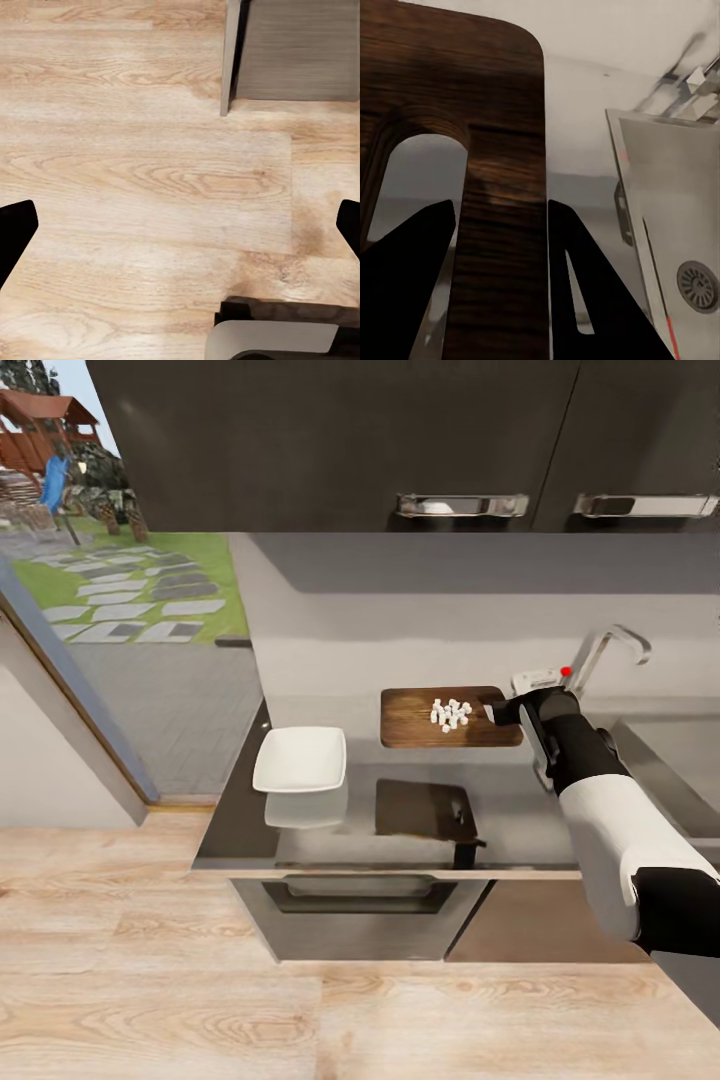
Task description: In the kitchen, take the Vidalia onion out of the sink, dice it on the chopping board with the paring knife, put the diced onion into the bowl on the countertop, then place both the paring knife and the chopping board into the sink.
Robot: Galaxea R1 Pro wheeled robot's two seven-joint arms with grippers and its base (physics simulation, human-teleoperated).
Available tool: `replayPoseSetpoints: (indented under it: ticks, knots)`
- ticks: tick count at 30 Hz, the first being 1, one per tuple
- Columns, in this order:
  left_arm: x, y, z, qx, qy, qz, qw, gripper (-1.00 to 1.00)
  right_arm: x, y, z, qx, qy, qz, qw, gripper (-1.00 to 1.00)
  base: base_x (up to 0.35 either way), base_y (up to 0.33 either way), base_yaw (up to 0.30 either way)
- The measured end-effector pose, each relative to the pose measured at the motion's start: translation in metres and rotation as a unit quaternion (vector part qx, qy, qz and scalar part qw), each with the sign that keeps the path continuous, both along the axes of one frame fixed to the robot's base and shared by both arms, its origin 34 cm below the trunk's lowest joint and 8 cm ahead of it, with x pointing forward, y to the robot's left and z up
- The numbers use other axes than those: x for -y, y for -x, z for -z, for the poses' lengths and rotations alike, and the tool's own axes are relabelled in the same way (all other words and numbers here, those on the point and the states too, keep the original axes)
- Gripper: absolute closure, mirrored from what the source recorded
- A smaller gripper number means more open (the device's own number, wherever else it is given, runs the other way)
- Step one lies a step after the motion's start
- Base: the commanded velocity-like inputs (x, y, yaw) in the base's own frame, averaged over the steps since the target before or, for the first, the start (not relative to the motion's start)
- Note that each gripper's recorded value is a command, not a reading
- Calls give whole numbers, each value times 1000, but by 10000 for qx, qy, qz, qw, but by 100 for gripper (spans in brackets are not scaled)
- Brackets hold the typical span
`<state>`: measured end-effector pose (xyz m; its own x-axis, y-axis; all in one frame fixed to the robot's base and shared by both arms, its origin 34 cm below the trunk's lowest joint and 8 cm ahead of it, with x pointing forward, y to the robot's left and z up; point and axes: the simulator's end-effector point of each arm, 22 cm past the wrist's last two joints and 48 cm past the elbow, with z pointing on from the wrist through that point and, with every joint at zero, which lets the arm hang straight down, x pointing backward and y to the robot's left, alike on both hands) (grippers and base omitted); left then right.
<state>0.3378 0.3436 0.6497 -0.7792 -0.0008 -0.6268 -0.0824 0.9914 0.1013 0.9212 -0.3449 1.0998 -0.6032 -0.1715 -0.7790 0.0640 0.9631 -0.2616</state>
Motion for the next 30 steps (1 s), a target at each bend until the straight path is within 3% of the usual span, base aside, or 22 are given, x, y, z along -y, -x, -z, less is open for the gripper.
replayPoseSetpoints:
  ticks: [7, 30]
  knots:
    - [0, -4, -2, 54, 3, 3, 10000, -100, 0, 1, -9, 52, 10, 0, 10000, 100, 0, 31, 0]
    - [0, -5, -3, 64, 3, 2, 10000, -100, -1, 2, -8, 35, -7, -11, 10000, 100, 0, 297, 0]
